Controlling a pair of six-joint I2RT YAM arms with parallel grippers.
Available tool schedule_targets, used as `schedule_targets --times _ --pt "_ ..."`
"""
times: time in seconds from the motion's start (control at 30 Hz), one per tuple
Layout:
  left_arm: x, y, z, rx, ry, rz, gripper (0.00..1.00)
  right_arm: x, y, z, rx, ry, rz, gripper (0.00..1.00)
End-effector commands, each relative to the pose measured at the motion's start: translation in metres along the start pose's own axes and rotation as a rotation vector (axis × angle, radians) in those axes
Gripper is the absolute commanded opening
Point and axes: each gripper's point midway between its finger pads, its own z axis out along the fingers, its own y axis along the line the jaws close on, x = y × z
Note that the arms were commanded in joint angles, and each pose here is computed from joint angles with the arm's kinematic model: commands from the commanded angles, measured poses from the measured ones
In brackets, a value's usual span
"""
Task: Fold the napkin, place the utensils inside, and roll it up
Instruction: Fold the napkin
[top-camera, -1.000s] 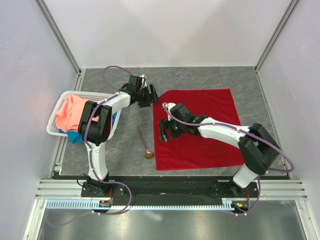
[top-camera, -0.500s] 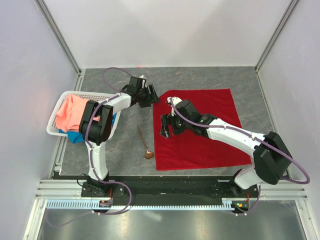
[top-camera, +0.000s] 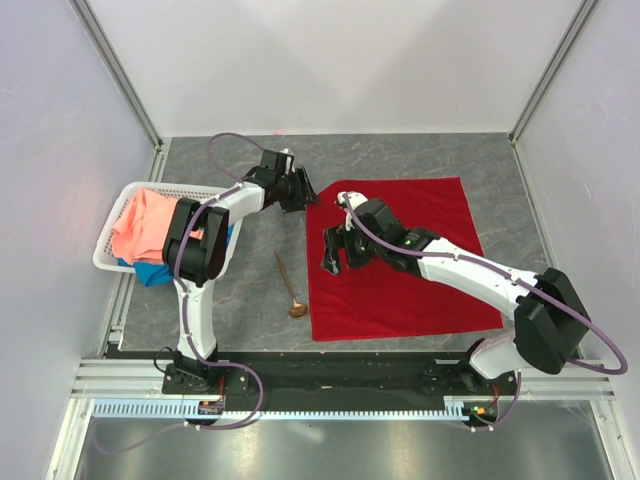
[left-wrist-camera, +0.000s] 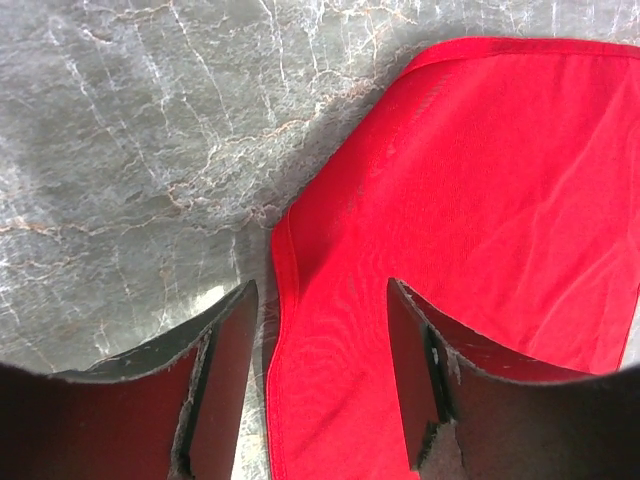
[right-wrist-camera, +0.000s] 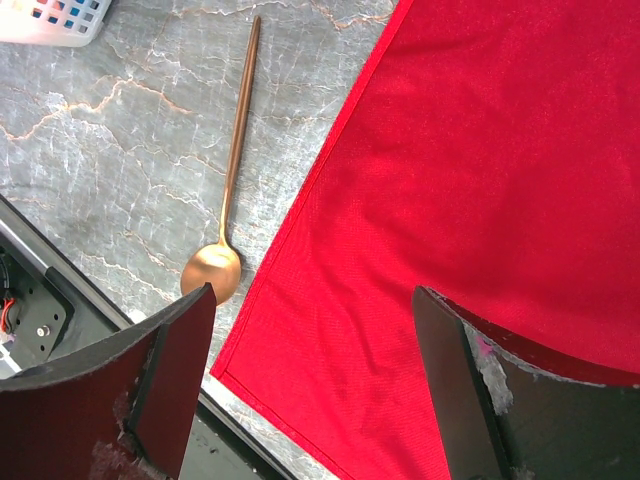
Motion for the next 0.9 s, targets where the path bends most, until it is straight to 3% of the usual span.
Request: schedule_targets --times 0.0,0.2,0.53,0.63,0.67,0.73,0.77,0.87 --pt "-0.01 -0.013 0.004 0.02 -0.012 0.008 0.61 -0.015 0.006 -0.011 -0.01 -0.053 0.003 0.88" --pt "-0.008 -0.019 0.008 -0.021 -0.019 0.054 0.55 -0.019 0.006 -0.02 -0.004 -0.078 -0.001 0.89" --pt "-0.011 -0.007 0.007 -0.127 -0.054 0.063 0.64 -0.026 0.008 -0.035 -0.005 -0.112 -0.005 0.89" --pt "-0.009 -0.01 0.008 -0.114 -0.046 0.051 0.52 -0.028 0.007 -0.039 0.0 -0.124 -0.006 0.89" --pt "-0.007 -0.011 0.008 -0.106 -0.04 0.051 0.41 -0.027 0.007 -0.038 0.001 -0.121 -0.007 0.89" --pt "-0.01 -0.017 0.008 -0.071 -0.056 0.062 0.29 -0.026 0.007 -0.038 0.002 -0.119 -0.007 0.89" --pt "-0.009 -0.022 0.007 -0.04 -0.055 0.068 0.17 -0.026 0.007 -0.037 0.002 -0.117 -0.011 0.89" --pt "-0.012 -0.039 0.003 0.027 -0.081 0.106 0.02 -0.025 0.004 -0.037 0.014 -0.115 -0.012 0.89"
